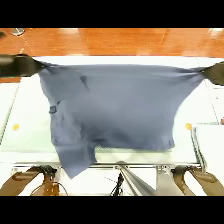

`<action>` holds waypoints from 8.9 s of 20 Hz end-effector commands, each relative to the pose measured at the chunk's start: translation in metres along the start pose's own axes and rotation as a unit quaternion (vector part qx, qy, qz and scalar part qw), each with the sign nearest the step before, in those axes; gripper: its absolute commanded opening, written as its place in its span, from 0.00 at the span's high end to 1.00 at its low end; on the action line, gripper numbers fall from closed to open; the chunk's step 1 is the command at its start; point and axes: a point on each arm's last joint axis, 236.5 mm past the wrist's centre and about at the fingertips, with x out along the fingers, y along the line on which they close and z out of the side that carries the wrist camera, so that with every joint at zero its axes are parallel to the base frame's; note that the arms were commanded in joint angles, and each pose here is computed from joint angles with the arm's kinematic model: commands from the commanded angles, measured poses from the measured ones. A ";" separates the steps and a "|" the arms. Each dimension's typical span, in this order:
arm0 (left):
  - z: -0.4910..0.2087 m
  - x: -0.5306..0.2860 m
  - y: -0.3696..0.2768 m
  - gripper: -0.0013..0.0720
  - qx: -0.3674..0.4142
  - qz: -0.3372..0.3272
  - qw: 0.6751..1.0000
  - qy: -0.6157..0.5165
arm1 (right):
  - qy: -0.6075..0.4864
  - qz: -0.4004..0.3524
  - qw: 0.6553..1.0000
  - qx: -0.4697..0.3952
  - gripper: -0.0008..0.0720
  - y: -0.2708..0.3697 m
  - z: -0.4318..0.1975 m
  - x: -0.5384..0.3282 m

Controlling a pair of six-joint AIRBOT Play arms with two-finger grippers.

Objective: Fold the shirts.

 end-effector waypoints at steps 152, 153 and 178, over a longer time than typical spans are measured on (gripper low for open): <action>-0.330 0.061 0.068 0.03 -0.413 -0.080 0.857 0.299 | 0.209 0.100 0.936 0.266 0.13 -0.031 -0.201 0.108; -0.333 0.064 0.061 0.03 -0.413 -0.091 0.857 0.295 | 0.201 0.103 0.935 0.273 0.13 -0.030 -0.196 0.110; -0.328 0.085 0.028 0.96 -0.381 -0.133 0.874 0.271 | 0.340 0.040 0.890 0.302 0.94 -0.062 -0.284 0.114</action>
